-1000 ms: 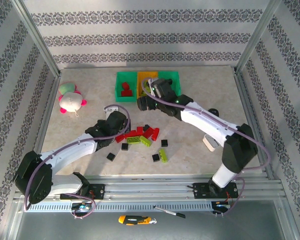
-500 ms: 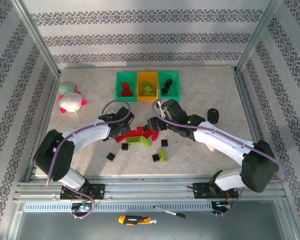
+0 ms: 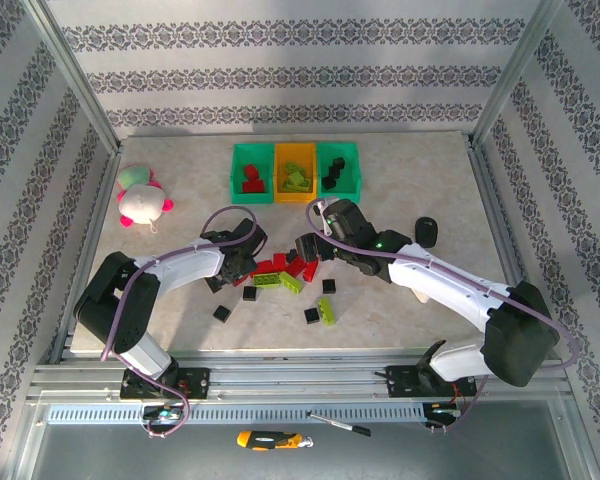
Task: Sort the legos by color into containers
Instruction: Pick up the lego from the center of the table, then place the lego in the container.
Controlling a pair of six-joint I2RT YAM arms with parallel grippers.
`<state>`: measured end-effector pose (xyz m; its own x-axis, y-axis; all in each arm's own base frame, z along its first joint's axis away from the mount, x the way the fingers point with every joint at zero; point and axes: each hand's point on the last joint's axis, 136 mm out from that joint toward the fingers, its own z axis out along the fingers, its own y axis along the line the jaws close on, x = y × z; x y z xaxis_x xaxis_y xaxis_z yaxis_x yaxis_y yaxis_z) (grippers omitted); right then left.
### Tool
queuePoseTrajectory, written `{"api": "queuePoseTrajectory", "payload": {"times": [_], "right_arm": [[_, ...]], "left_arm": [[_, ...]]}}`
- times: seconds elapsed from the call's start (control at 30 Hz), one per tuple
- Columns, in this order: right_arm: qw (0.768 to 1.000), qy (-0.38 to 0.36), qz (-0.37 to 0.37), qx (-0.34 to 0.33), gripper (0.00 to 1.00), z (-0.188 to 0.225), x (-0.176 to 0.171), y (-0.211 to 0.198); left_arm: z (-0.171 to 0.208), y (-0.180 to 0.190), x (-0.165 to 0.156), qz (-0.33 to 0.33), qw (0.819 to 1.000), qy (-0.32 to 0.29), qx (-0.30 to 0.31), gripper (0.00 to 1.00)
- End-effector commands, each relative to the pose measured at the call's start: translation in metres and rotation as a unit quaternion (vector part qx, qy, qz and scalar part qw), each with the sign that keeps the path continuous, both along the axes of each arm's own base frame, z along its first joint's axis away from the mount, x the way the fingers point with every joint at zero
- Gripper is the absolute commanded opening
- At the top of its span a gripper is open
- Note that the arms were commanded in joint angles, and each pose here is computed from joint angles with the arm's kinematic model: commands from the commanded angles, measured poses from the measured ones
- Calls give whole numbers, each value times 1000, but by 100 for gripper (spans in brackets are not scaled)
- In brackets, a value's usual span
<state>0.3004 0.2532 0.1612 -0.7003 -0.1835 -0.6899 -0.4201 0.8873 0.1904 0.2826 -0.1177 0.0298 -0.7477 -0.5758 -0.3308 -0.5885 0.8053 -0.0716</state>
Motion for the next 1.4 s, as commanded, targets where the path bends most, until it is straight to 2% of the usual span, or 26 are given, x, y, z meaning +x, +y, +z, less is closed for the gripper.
{"api": "queuePoseTrajectory", "payload": {"times": [0.0,0.27,0.37,0.53,0.7,0.87,0.97,1.13,1.37], "right_arm": [[1000,-6,-11,-1,87,-3,3,0],[1000,-7,-13,4,87,0,4,1],[1000,-8,-14,6,87,2,3,0],[1000,-11,-14,15,86,8,2,0],[1000,-15,-12,20,86,12,2,1],[999,-14,-10,29,86,13,2,5],[999,-11,-9,31,86,10,2,6],[999,-5,-14,29,86,4,4,7],[1000,-2,-18,25,87,0,5,7]], "left_arm": [[-10,6,-7,13,1000,16,0,77],[-16,3,-10,12,1000,25,-10,65],[-12,2,-8,7,1000,22,-12,56],[8,1,0,-16,1000,-3,-7,49],[40,2,21,-39,998,-54,2,48],[70,5,61,-49,994,-96,-6,49],[84,6,97,-50,991,-123,-27,49],[109,10,160,-55,986,-159,-14,49],[111,6,227,-64,986,-155,-7,49]]}}
